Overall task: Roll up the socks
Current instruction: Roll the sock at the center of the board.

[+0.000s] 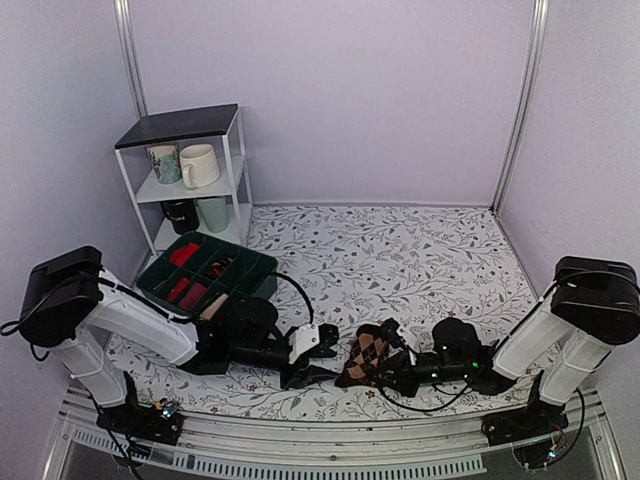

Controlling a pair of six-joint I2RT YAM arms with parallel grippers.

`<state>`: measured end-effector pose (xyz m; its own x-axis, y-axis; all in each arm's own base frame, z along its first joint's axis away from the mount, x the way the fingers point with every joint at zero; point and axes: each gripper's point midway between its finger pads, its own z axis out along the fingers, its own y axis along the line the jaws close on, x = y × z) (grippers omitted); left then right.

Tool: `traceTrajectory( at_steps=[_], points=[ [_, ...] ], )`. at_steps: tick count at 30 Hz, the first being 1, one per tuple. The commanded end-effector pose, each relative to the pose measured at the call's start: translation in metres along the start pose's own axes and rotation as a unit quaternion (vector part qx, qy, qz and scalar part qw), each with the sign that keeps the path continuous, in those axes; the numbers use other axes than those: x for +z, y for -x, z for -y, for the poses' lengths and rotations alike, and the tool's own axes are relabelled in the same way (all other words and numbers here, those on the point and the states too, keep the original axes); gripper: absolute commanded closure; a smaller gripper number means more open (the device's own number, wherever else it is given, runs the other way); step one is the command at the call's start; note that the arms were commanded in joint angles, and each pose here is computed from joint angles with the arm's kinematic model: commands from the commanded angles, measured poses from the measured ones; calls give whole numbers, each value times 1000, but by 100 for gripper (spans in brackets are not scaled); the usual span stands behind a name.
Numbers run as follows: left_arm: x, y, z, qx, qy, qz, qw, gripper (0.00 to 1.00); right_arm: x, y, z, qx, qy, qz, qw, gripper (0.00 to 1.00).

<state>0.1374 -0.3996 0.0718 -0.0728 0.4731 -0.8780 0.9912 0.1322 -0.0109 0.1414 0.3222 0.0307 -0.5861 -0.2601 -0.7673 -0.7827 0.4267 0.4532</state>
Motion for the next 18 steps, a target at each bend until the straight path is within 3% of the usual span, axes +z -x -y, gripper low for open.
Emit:
traceTrajectory(
  at_steps=[1,9,12,18],
  points=[
    [-1,39,9,151,0,88,985,54,-7,-59,11,112,1,-117,987,100],
    [25,14,25,191,-57,46,979,51,-7,-73,13,173,-7,-168,970,100],
    [34,5,21,200,-52,30,978,46,-8,-76,14,175,-9,-174,969,100],
    [48,-3,7,205,-21,11,978,46,-6,-76,13,170,-6,-180,969,100]
  ],
)
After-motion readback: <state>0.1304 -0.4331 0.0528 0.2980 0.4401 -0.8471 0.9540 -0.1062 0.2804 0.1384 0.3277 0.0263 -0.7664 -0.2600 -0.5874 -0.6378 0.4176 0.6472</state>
